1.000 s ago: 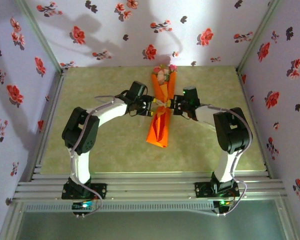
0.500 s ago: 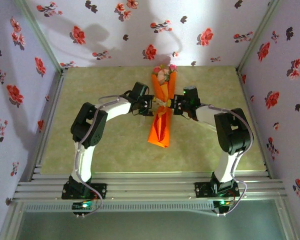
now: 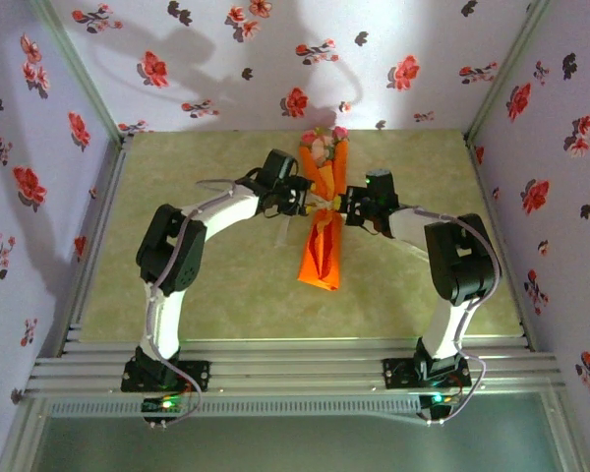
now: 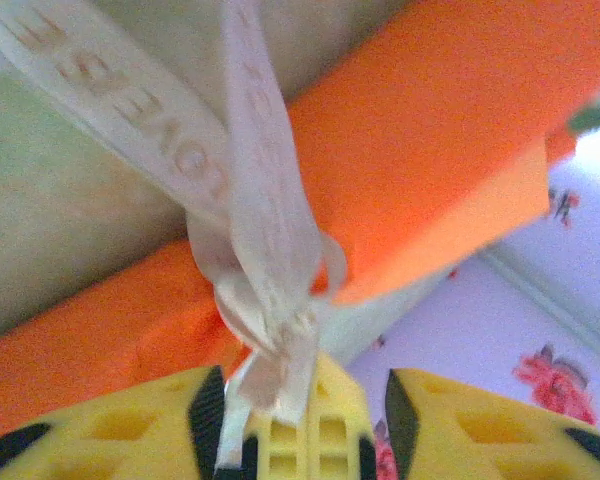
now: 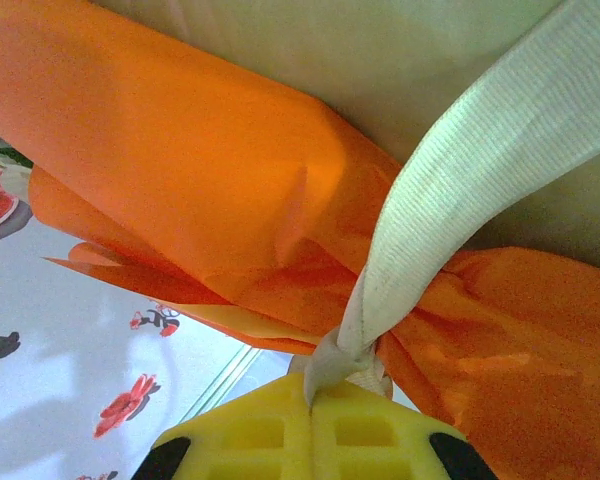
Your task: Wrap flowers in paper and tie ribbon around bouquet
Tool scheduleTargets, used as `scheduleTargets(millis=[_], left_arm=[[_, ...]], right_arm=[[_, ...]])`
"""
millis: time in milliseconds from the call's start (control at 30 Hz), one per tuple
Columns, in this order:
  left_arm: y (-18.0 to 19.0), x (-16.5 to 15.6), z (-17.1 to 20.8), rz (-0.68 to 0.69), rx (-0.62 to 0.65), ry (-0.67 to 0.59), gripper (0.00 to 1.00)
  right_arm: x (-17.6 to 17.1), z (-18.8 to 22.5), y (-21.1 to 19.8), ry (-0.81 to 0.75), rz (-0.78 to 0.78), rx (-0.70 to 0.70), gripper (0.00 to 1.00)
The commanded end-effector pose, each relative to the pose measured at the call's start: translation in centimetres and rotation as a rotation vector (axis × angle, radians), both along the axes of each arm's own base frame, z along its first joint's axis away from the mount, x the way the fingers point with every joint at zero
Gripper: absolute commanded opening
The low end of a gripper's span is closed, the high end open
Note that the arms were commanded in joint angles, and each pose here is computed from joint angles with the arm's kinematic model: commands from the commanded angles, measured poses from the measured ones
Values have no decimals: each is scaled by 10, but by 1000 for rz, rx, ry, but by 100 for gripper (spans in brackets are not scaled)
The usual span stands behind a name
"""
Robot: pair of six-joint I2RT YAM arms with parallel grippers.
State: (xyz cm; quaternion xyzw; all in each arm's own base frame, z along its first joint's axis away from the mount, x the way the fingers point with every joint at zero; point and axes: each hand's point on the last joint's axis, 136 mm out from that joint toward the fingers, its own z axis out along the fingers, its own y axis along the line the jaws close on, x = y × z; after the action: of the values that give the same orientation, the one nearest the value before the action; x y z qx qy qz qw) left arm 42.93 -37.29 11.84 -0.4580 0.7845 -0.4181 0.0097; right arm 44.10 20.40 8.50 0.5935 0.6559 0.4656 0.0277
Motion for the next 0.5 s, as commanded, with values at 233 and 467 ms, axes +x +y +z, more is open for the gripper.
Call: scheduleTargets(millis=[233, 467], left_arm=[[-35, -32, 8, -414, 99, -117, 43], [-26, -40, -24, -436, 176, -56, 41]], right_arm=[[6, 16, 2, -52, 24, 20, 0], [6, 16, 2, -53, 20, 23, 0]])
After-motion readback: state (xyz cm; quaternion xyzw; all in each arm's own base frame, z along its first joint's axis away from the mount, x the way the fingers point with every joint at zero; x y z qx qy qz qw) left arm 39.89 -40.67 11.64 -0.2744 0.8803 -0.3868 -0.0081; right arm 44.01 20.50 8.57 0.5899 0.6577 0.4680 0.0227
